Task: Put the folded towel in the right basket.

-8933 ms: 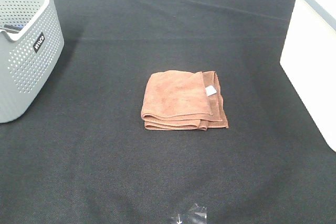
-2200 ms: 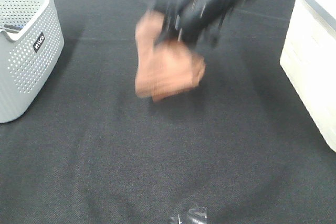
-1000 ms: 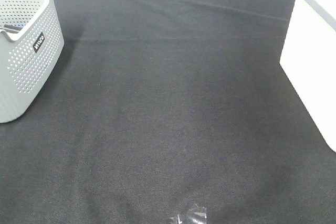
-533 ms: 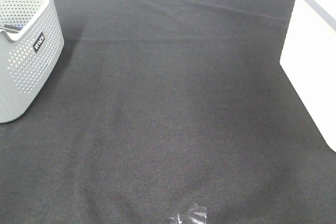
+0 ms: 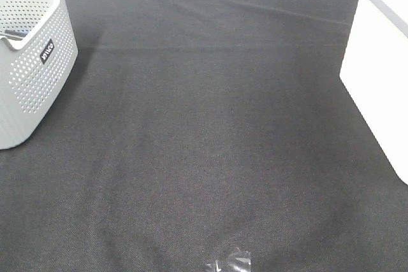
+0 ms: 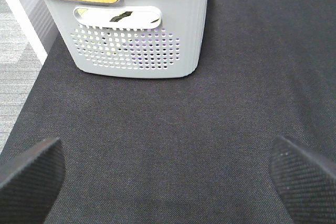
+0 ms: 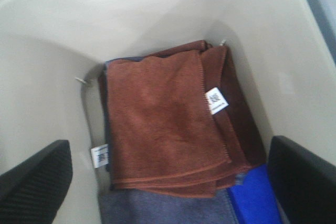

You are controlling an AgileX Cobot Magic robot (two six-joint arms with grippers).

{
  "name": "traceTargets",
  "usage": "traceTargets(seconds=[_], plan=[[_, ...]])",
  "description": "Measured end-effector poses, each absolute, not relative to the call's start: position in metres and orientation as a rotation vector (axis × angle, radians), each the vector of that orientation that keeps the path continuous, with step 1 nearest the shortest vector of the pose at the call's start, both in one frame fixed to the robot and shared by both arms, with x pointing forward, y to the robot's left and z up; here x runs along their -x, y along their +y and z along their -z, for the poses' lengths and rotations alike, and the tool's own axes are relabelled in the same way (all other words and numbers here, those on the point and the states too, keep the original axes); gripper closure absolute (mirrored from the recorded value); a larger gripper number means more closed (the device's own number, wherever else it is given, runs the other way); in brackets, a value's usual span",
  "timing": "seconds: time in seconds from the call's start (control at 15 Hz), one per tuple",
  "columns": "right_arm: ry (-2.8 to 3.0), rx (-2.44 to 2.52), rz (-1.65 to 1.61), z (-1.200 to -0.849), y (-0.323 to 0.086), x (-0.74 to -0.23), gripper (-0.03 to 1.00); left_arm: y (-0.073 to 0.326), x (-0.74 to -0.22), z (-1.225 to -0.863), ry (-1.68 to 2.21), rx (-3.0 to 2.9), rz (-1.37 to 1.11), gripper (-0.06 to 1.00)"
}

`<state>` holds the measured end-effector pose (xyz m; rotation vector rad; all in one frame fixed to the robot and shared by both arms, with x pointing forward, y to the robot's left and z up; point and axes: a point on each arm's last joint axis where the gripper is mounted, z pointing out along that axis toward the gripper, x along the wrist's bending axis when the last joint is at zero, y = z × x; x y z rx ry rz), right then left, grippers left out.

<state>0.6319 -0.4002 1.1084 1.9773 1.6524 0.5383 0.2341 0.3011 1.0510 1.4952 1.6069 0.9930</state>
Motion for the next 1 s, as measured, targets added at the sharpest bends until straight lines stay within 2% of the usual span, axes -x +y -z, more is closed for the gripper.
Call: traceTargets(seconds=[0.4, 0.6, 0.87, 1.0], plan=[[1.793, -1.871, -0.667, -1.156, -0.318, -0.605, 0.0, 0.301, -0.234, -1.051, 1.607, -1.495, -0.993, -0.05], [1.79, -1.849, -0.677, -1.167, -0.314, -0.584, 0.0, 0.301, -0.234, -1.051, 1.607, -1.495, -0.993, -0.05], [1.681, -1.722, -0.797, -1.197, -0.31, -0.506, 0.0, 0.301, -0.234, -1.051, 1.607, -1.495, -0.993, -0.05], [1.639, -1.682, -0.85, -1.195, -0.306, -0.447, 0.0, 0.301, -0.234, -1.051, 1.607, -1.495, -0.993, -0.05]])
